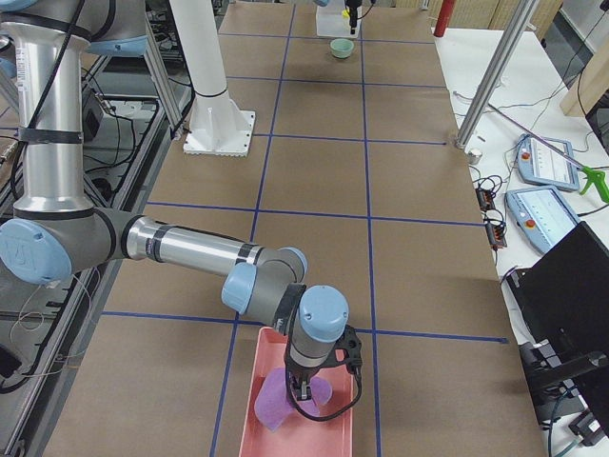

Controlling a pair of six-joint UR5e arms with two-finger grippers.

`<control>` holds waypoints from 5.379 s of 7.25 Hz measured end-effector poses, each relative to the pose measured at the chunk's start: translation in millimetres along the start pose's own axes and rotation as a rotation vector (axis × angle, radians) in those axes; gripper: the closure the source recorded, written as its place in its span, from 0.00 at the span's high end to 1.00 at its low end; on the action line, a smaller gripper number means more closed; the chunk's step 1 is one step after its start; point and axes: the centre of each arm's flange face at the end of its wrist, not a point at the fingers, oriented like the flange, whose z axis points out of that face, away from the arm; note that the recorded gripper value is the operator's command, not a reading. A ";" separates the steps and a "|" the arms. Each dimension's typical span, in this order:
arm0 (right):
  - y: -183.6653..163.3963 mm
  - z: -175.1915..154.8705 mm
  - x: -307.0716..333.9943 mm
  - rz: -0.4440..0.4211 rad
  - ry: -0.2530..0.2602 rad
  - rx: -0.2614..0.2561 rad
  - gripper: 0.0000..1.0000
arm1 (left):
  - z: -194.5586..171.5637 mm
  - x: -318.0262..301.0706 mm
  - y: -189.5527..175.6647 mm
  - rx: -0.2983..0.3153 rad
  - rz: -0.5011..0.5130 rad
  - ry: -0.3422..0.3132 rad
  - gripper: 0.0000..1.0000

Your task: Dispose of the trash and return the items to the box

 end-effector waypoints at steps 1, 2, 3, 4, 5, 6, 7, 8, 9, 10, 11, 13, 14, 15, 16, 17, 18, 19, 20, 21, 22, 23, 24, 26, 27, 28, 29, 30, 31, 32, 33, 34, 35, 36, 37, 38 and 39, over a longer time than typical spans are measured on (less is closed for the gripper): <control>3.0 8.1 4.9 0.001 0.000 0.002 1.00 | 14.7 11.2 5.9 -0.001 -0.003 -0.021 0.98; 3.9 10.7 6.6 0.006 -0.002 0.006 1.00 | 28.6 18.9 11.3 -0.010 -0.002 -0.034 0.97; 1.5 8.3 6.3 0.006 -0.001 0.014 1.00 | 45.5 23.3 16.2 -0.013 0.001 -0.047 0.90; -2.1 3.8 4.9 0.007 0.001 0.024 1.00 | 62.6 26.5 20.4 -0.004 0.002 -0.054 0.74; -5.7 -0.9 3.2 0.012 0.002 0.034 1.00 | 75.0 29.4 24.1 0.002 0.000 -0.049 0.45; -8.4 -4.3 1.6 0.016 0.000 0.042 1.00 | 82.6 30.2 27.4 0.001 -0.002 -0.048 0.00; -9.8 -6.2 0.2 0.018 -0.004 0.049 1.00 | 86.5 28.8 29.5 -0.002 -0.005 -0.049 0.00; -11.1 -8.5 -1.4 0.017 -0.007 0.055 1.00 | 88.0 28.1 30.5 -0.005 -0.006 -0.049 0.00; -12.1 -10.6 -2.8 0.015 -0.008 0.060 1.00 | 87.6 29.0 31.2 -0.009 -0.005 -0.045 0.00; -13.3 -12.3 -3.6 0.014 -0.009 0.063 1.00 | 85.7 31.3 31.9 -0.013 -0.004 -0.038 0.00; -15.4 -14.4 -4.0 0.013 -0.008 0.066 1.00 | 80.4 36.0 33.0 -0.027 -0.003 -0.015 0.00; -23.4 -22.0 -5.2 0.009 -0.004 0.074 1.00 | 41.3 47.4 29.4 -0.066 -0.026 0.061 0.00; -25.4 -24.0 -5.6 0.012 -0.003 0.077 1.00 | 10.4 48.1 24.5 -0.074 -0.032 0.074 0.00; -25.9 -24.1 -5.6 0.017 -0.004 0.078 1.00 | -15.2 40.2 18.8 -0.073 -0.007 0.069 0.00; -26.3 -23.9 -5.8 0.019 -0.005 0.079 1.00 | -35.3 20.5 11.1 -0.062 0.037 0.054 0.00; -28.1 -23.2 -8.2 0.026 -0.019 0.085 1.00 | -50.7 -9.0 2.2 -0.046 0.089 0.037 0.00; -34.9 -23.1 -16.3 0.050 -0.051 0.098 1.00 | -61.9 -49.5 -7.8 -0.031 0.137 0.018 0.00; -47.8 -28.9 -34.3 0.079 -0.080 0.116 1.00 | -67.4 -95.8 -16.0 -0.021 0.179 -0.006 0.00; -61.9 -44.6 -61.7 0.106 -0.093 0.141 1.00 | -70.1 -141.1 -20.6 -0.019 0.216 -0.033 0.00; -71.7 -61.0 -88.6 0.134 -0.100 0.163 1.00 | -70.6 -176.7 -21.4 -0.021 0.249 -0.047 0.00; -79.0 -71.4 -111.8 0.147 -0.110 0.177 1.00 | -69.5 -206.7 -20.2 -0.026 0.277 -0.059 0.00; -84.2 -76.1 -128.8 0.151 -0.128 0.183 1.00 | -68.2 -232.8 -18.2 -0.031 0.301 -0.074 0.00; -86.5 -78.5 -140.0 0.155 -0.145 0.186 1.00 | -67.0 -255.8 -14.9 -0.038 0.320 -0.086 0.00; -87.9 -78.7 -148.6 0.154 -0.155 0.184 1.00 | -52.4 -298.6 -3.4 -0.040 0.353 -0.112 0.00; -88.0 -78.3 -149.8 0.153 -0.156 0.183 1.00 | -34.3 -322.9 7.1 -0.027 0.351 -0.123 0.00; -88.0 -78.5 -150.4 0.152 -0.157 0.183 1.00 | -18.6 -341.3 17.9 -0.010 0.334 -0.130 0.00; -88.0 -78.8 -151.0 0.151 -0.158 0.183 1.00 | -9.3 -351.7 29.9 0.001 0.315 -0.132 0.00; -87.9 -79.5 -151.7 0.150 -0.158 0.184 1.00 | -4.3 -357.4 41.2 0.005 0.297 -0.132 0.00; -86.8 -80.4 -152.9 0.149 -0.158 0.186 1.00 | -0.6 -361.6 51.9 0.007 0.281 -0.132 0.00; -85.1 -80.9 -153.8 0.148 -0.157 0.187 1.00 | 2.8 -364.3 59.7 0.010 0.267 -0.132 0.00; -84.3 -81.2 -154.7 0.147 -0.157 0.188 1.00 | 6.5 -365.6 64.0 0.012 0.252 -0.132 0.00; -84.4 -81.4 -156.0 0.150 -0.158 0.187 1.00 | 9.8 -366.6 66.0 0.010 0.239 -0.132 0.00; -84.8 -81.0 -157.3 0.156 -0.159 0.186 1.00 | 12.2 -366.2 66.5 0.009 0.227 -0.132 0.00; -85.0 -80.5 -158.3 0.160 -0.160 0.184 1.00 | 14.9 -364.1 66.4 0.009 0.214 -0.130 0.00; -84.9 -80.1 -158.6 0.162 -0.161 0.183 1.00 | 18.6 -360.2 65.6 0.011 0.198 -0.127 0.00; -84.9 -79.9 -158.7 0.162 -0.161 0.183 1.00 | 24.0 -356.1 65.1 0.011 0.188 -0.125 0.00; -84.9 -79.9 -158.8 0.162 -0.161 0.182 1.00 | 29.9 -353.7 65.6 0.010 0.186 -0.123 0.00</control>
